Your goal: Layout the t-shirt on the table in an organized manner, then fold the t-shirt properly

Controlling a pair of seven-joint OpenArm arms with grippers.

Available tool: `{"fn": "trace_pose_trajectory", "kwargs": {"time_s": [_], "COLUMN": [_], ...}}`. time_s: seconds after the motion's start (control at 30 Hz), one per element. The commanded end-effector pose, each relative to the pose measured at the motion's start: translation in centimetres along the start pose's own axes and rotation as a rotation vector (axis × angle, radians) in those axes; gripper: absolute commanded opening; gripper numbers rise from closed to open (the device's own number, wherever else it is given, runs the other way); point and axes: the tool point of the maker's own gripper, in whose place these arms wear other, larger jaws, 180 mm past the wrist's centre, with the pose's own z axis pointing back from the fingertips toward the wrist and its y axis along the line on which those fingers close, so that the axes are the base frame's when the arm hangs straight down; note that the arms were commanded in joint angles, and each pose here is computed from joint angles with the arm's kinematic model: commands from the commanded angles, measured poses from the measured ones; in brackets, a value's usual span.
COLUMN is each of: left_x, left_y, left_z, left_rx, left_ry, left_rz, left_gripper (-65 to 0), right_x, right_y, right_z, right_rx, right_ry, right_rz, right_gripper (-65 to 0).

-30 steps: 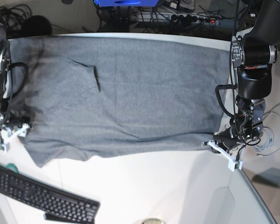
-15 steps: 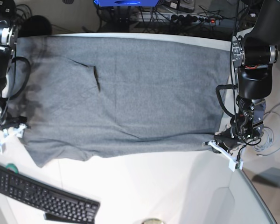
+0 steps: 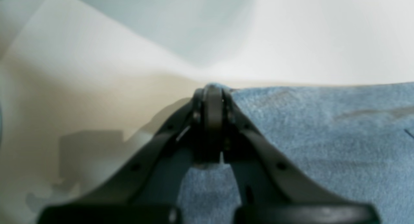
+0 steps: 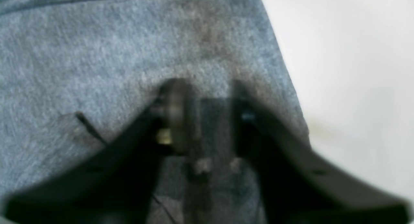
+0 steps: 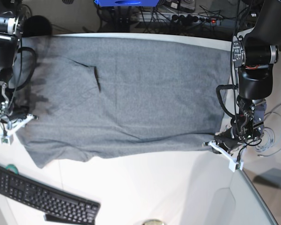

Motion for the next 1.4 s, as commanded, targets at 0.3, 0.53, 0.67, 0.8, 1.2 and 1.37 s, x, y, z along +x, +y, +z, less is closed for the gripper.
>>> {"fn": "trace_pose_trajectory", "kwargs": {"time_s": [0.3, 0.53, 0.67, 0.8, 1.2, 1.37], "left_x": [2.9, 2.7, 2.6, 2.6, 2.7, 2.6], "left_y": [0.2, 0.2, 0.2, 0.2, 0.1, 0.2], "left_z": [0.4, 0.4, 0.4, 0.4, 0.4, 0.4], "left_rx": [-0.001, -0.001, 0.0, 0.0, -0.002, 0.0], "left_ry": [-0.067, -0.063, -0.061, -0.061, -0.064, -0.061], "left_rz": [-0.012, -0.013, -0.014, -0.014, -0.014, -0.014], "left_gripper": [-65.0, -65.0, -65.0, -65.0, -65.0, -65.0], "right_x": [0.1, -1.8, -1.9, -2.3, 4.6, 4.6], "right_y": [-0.8, -0.9, -0.8, -0.8, -0.1, -0.2], "right_z": [0.3, 1.1, 2.1, 2.9, 2.2, -0.2], "right_rx": [-0.012, -0.017, -0.021, -0.026, -0.009, 0.004], "right_ry": [-0.015, 0.058, 0.08, 0.095, -0.03, -0.017], "right_rz": [0.004, 0.026, 0.05, 0.066, 0.033, -0.032], "right_gripper": [-57.9, -58.1, -58.1, -58.1, -62.7, -64.2]}}
